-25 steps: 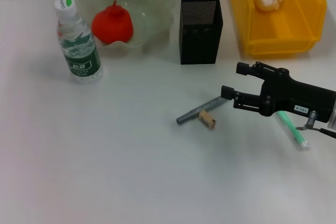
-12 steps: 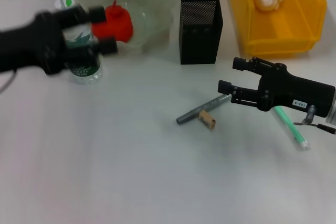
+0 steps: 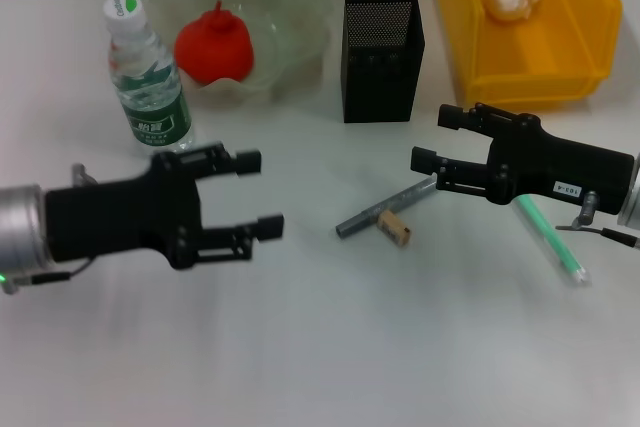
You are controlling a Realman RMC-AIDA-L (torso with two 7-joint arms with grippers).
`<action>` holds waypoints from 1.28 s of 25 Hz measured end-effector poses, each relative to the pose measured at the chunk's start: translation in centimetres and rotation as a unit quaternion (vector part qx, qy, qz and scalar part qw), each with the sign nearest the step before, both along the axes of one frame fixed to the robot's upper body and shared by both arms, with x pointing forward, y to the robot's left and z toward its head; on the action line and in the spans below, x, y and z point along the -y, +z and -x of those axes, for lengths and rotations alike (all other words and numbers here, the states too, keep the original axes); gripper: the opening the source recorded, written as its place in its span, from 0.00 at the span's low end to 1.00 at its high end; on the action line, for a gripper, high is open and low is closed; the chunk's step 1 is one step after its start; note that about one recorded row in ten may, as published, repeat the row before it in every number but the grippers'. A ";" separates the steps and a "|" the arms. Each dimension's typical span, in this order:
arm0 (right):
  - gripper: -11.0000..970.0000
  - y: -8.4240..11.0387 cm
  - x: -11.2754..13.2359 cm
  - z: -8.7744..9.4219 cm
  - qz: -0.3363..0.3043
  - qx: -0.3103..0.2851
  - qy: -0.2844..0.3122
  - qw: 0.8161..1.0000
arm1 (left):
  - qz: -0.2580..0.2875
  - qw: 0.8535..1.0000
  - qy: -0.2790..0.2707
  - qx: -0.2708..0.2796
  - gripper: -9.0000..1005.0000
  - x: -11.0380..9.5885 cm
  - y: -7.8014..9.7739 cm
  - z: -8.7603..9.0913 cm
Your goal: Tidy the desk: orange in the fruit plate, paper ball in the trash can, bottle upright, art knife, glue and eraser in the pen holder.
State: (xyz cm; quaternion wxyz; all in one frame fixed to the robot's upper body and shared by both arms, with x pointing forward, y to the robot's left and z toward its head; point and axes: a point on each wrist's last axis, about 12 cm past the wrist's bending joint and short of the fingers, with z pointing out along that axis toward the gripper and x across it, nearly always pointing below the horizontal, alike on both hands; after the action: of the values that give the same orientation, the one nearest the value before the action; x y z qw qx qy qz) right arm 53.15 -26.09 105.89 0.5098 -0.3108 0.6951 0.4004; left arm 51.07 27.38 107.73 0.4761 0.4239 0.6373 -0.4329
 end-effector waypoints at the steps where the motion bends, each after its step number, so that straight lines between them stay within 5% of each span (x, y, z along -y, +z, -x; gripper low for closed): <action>1: 0.85 0.0 0.0 0.0 -0.001 -0.001 0.000 1.000 | -0.007 1.000 0.000 0.002 0.79 0.2 -0.4 0.1; 6: 0.85 0.4 0.0 -0.4 -0.002 -0.004 0.003 1.000 | -0.027 1.000 0.001 0.003 0.79 0.7 -1.8 0.6; 17: 0.84 1.2 -0.4 -1.6 0.012 -0.048 0.029 0.998 | -0.029 1.000 0.005 0.004 0.79 0.6 -1.9 0.6; 25: 0.83 3.9 -0.7 -2.4 0.047 -0.110 0.086 0.989 | -0.032 0.999 0.013 0.003 0.79 0.5 -2.3 0.8; 32: 0.83 7.6 -0.7 -3.4 0.146 -0.198 0.108 0.963 | -0.031 0.999 0.015 0.003 0.79 0.5 -2.3 0.8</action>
State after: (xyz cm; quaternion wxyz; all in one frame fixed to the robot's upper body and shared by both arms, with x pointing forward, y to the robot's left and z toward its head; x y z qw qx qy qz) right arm 56.58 -25.43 113.53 0.2644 -0.3697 0.7954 0.4009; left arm 50.25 26.86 105.43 0.4714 0.4300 0.6550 -0.4048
